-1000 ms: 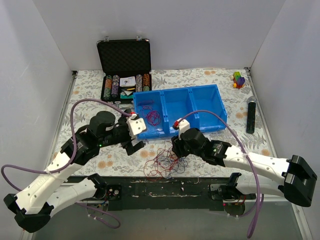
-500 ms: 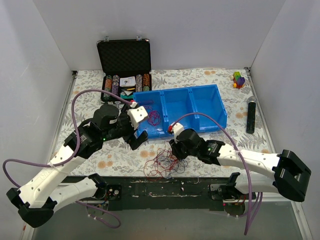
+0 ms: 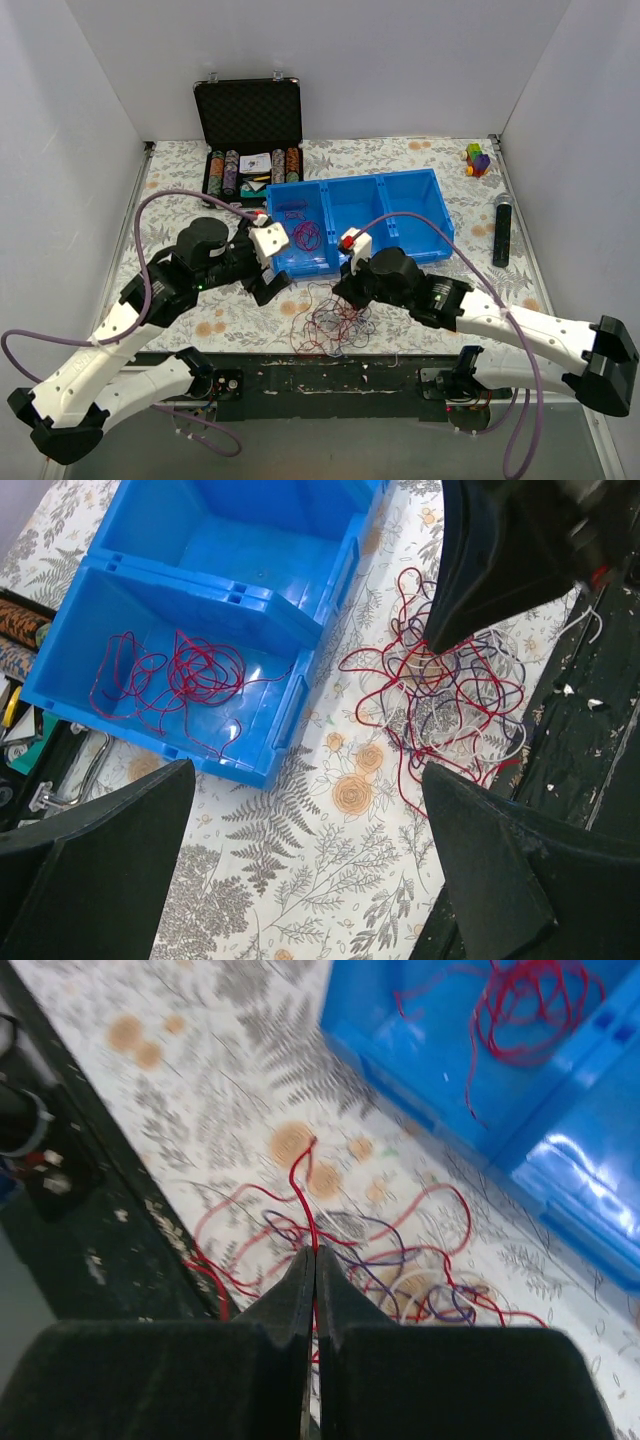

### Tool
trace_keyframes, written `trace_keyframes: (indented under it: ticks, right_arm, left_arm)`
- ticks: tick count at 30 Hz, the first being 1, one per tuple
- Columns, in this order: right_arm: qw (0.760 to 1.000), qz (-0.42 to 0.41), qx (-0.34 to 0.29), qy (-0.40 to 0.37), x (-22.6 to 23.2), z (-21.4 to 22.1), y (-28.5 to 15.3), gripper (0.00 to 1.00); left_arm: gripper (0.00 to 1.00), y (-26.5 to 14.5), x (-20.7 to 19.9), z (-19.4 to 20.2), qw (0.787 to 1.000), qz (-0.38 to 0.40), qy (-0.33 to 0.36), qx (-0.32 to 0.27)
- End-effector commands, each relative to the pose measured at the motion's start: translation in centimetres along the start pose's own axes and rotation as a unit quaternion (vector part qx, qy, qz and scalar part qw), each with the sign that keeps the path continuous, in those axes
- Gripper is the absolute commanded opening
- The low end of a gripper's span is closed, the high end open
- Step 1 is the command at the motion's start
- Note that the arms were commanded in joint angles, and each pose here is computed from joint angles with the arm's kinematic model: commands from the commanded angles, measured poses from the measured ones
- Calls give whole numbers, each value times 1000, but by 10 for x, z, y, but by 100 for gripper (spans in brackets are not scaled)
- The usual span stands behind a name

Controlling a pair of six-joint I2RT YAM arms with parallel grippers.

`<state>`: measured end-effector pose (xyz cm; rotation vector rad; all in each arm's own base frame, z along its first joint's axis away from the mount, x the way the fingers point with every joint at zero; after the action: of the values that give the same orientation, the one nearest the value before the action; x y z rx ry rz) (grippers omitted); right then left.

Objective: Untangle the cables

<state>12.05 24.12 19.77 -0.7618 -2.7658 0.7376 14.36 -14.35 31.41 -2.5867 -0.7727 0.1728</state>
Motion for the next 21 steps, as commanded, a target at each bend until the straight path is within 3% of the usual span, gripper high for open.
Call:
trace_keyframes:
  ticks: [1, 9, 16, 21]
  right_arm:
    - [992, -46, -117, 14, 15, -63, -32, 1]
    - [968, -106, -228, 6, 29, -123, -74, 1]
    - [961, -152, -230, -7, 39, -134, -67, 1]
    - [958, -166, -234, -9, 43, -132, -64, 1]
  left_arm:
    - [98, -3, -4, 1, 998, 30, 40, -29]
    - [98, -5, -11, -11, 992, 66, 69, -79]
    - [98, -9, -13, -34, 985, 77, 80, -128]
    - [98, -8, -25, -30, 978, 145, 97, -113]
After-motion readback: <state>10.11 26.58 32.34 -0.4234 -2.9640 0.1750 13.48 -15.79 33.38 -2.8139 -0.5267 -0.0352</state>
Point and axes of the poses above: each gripper's point midway between its finger pads, its own y axis out along the fingers, its own x axis along the line the jaws close on, z = x × y, the point moved 8 cm from there along -y, back along the fingers, and after that the axes turned 11 degrees about -y, right-handed, at the moved point
